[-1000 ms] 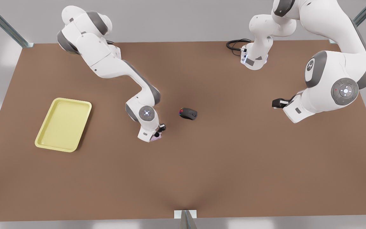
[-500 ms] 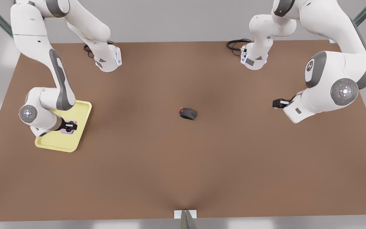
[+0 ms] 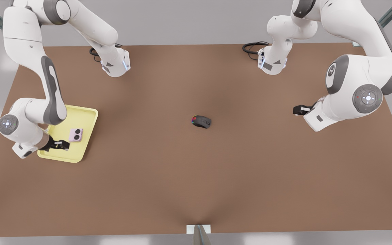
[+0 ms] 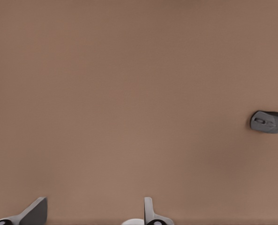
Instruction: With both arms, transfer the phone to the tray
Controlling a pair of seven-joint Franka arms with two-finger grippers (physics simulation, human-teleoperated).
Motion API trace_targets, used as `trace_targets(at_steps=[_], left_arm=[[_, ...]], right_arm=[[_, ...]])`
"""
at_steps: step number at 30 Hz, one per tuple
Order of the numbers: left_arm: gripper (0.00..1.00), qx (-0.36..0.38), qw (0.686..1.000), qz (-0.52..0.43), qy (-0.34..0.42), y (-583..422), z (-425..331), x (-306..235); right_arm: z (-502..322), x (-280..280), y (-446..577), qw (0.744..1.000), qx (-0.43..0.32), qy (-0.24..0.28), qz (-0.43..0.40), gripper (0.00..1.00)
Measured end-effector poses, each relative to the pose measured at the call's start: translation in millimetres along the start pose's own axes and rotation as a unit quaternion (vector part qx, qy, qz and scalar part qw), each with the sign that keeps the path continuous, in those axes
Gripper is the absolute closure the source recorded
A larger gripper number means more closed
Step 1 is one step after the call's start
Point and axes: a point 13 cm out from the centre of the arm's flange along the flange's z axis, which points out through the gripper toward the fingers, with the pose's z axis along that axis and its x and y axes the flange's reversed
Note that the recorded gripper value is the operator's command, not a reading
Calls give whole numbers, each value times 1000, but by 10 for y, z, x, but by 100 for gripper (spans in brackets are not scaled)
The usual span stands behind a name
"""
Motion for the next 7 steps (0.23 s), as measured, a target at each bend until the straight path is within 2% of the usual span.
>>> trace_targets(at_steps=[1,3,7], left_arm=[[0,0,1000,0,0,-1,1,1],[0,0,1000,0,1,-2,0,5],[0,0,1000,0,5,-2,9,22]], right_arm=[[-535,-296,301,999,9,-27,-22,0],[-1458,-357,1022,997,9,-52,-52,0],[-1751,3,1363,999,-16,-4,-39,0]])
